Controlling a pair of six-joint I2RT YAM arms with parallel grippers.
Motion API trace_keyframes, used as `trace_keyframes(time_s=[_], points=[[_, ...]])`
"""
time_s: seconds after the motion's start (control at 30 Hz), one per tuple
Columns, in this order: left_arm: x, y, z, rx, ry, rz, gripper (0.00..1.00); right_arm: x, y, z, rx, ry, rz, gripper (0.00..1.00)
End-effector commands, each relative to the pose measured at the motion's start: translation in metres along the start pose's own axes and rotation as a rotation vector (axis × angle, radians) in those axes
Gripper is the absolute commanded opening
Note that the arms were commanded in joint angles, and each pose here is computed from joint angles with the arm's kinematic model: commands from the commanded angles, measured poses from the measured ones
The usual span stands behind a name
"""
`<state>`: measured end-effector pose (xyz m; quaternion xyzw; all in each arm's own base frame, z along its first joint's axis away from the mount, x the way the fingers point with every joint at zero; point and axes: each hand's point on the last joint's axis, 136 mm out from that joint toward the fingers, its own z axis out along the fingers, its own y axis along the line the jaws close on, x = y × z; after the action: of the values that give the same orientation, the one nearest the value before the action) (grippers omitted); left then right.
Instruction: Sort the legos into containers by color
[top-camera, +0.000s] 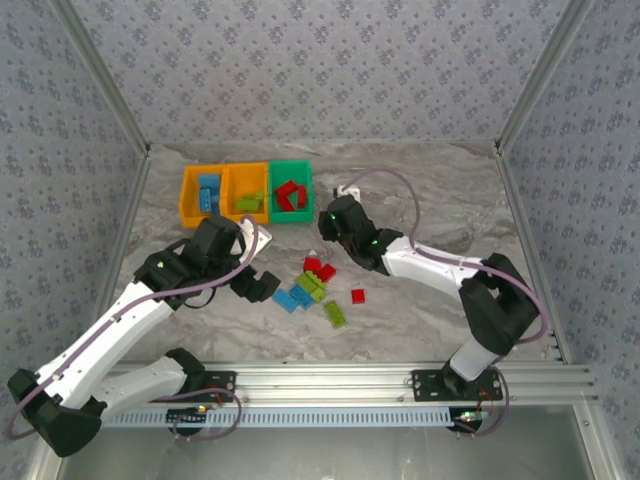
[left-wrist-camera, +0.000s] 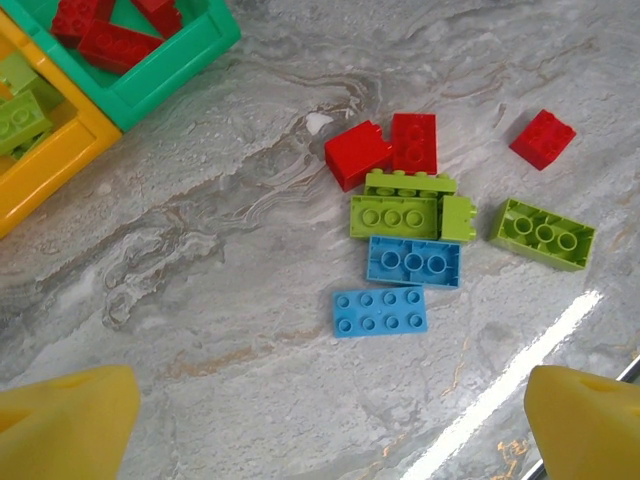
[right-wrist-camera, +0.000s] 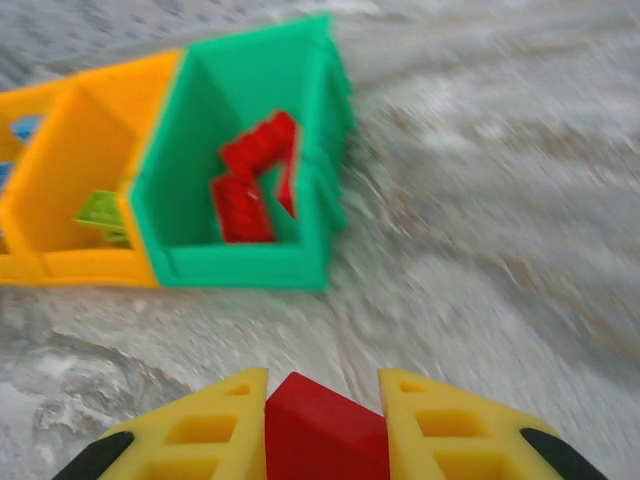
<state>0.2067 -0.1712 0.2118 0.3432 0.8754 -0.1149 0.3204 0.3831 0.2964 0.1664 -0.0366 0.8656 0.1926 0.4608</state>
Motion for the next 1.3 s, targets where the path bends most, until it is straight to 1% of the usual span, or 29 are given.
trace_keyframes(time_s=[0.0, 0.13, 0.33, 0.37, 0.4, 0.43, 0.5, 0.6, 0.7, 0.8, 0.87, 1.0, 1.03, 1.1, 1.13, 1.2, 1.27], points=[[-0.001, 0.004, -0.002, -0.018, -0.015, 0.008, 0.99, -0.043, 0.041, 0.023, -0.167, -0.157, -0.207, 0.29], [0.000, 0.006, 0.000, -0.020, -0.011, 0.008, 0.99, -0.056, 0.060, 0.055, -0.230, -0.211, -0.292, 0.29], [0.000, 0.007, 0.001, -0.015, -0.013, -0.003, 0.99, -0.059, 0.061, 0.106, -0.160, -0.193, -0.398, 0.32], [0.000, 0.007, 0.001, -0.016, -0.012, -0.003, 0.99, -0.057, 0.058, 0.115, -0.139, -0.184, -0.409, 0.38], [0.000, 0.007, 0.001, -0.016, -0.012, -0.005, 0.99, -0.058, 0.056, 0.120, -0.128, -0.180, -0.414, 0.46], [0.000, 0.008, 0.001, -0.017, -0.011, -0.004, 0.99, -0.057, 0.054, 0.126, -0.120, -0.172, -0.420, 0.50], [0.000, 0.007, 0.001, -0.016, -0.013, -0.005, 0.99, -0.058, 0.049, 0.132, -0.108, -0.157, -0.417, 0.55], [0.000, 0.007, 0.002, -0.015, -0.011, -0.005, 0.99, -0.062, 0.049, 0.127, -0.118, -0.153, -0.413, 0.61], [0.000, 0.008, 0.001, -0.017, -0.011, -0.007, 0.99, -0.066, 0.052, 0.109, -0.138, -0.145, -0.409, 0.62], [0.000, 0.008, 0.001, -0.018, -0.013, -0.005, 0.99, -0.070, 0.052, 0.078, -0.147, -0.138, -0.392, 0.63], [0.000, 0.007, 0.000, -0.017, -0.017, -0.005, 0.99, -0.072, 0.047, 0.053, -0.141, -0.122, -0.372, 0.64], [-0.002, 0.006, -0.001, -0.007, -0.023, -0.004, 0.99, -0.055, 0.027, -0.004, -0.134, -0.031, -0.321, 0.67], [-0.002, 0.004, -0.002, 0.000, -0.029, 0.000, 0.99, -0.049, 0.022, -0.019, -0.135, -0.004, -0.306, 0.68], [-0.005, -0.004, -0.004, 0.050, -0.050, 0.012, 0.99, -0.019, 0.007, -0.050, -0.138, 0.107, -0.264, 0.69], [-0.007, -0.012, -0.006, 0.093, -0.064, 0.024, 0.99, -0.007, 0.001, -0.062, -0.140, 0.156, -0.242, 0.70], [-0.012, -0.036, -0.015, 0.227, -0.112, 0.056, 0.99, 0.022, -0.013, -0.088, -0.125, 0.260, -0.183, 0.71], [-0.015, -0.050, -0.023, 0.311, -0.149, 0.082, 0.99, 0.050, -0.028, -0.107, -0.090, 0.342, -0.122, 0.71]])
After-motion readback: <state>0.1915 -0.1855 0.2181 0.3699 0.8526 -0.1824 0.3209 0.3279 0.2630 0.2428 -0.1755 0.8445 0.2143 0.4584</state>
